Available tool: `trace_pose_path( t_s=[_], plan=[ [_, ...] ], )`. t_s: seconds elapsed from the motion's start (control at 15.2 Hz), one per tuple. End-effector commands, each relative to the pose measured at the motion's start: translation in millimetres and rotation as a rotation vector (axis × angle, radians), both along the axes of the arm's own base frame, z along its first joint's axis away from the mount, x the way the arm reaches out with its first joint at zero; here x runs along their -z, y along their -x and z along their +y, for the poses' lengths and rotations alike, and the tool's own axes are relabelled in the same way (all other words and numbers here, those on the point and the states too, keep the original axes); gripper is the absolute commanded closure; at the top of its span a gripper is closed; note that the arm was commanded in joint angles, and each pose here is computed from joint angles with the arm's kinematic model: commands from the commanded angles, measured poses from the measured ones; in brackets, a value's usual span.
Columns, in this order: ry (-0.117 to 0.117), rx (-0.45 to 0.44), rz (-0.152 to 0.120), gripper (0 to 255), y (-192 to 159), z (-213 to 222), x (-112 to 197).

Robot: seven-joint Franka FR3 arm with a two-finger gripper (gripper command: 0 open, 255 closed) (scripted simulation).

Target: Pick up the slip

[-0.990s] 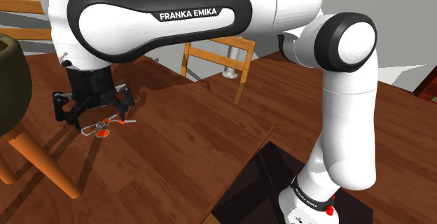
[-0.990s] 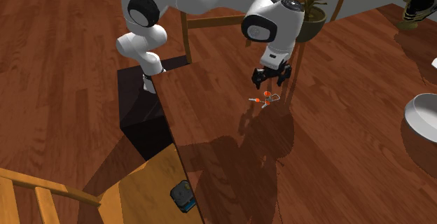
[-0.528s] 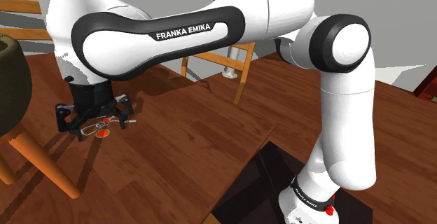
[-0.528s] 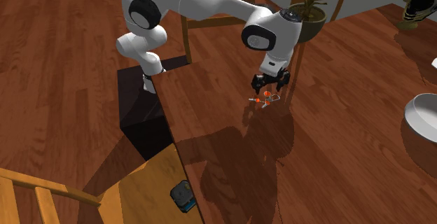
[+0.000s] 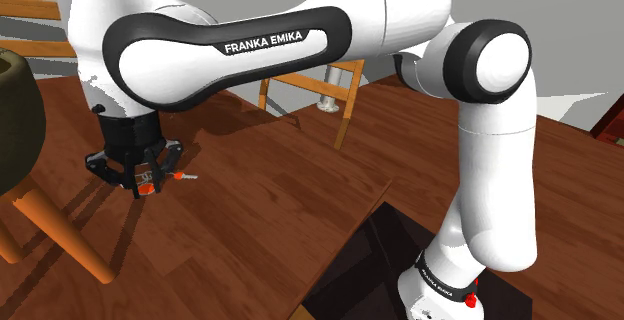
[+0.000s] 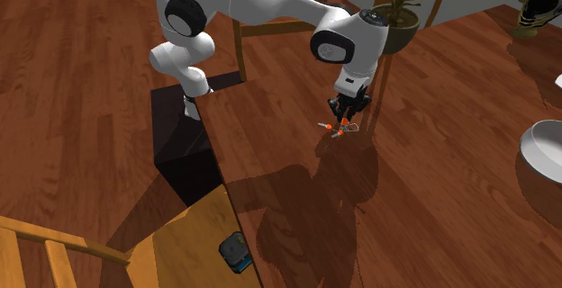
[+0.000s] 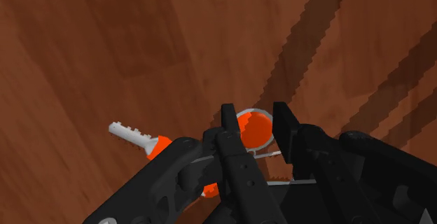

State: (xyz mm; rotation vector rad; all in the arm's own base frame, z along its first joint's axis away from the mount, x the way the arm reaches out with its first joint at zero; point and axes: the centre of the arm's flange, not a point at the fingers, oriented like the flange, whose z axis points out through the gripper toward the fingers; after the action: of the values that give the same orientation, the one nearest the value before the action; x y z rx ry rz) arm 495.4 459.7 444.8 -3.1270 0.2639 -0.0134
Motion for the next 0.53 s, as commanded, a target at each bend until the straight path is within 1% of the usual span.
trace_pose_path(
  t_s=[0.0, 0.07, 0.46],
  plan=[
    [0.005, -0.002, 0.010, 255, 2, 0, 6],
    [0.005, -0.003, 0.010, 255, 1, 1, 8],
    [0.005, -0.003, 0.010, 255, 1, 1, -24]
  ],
)
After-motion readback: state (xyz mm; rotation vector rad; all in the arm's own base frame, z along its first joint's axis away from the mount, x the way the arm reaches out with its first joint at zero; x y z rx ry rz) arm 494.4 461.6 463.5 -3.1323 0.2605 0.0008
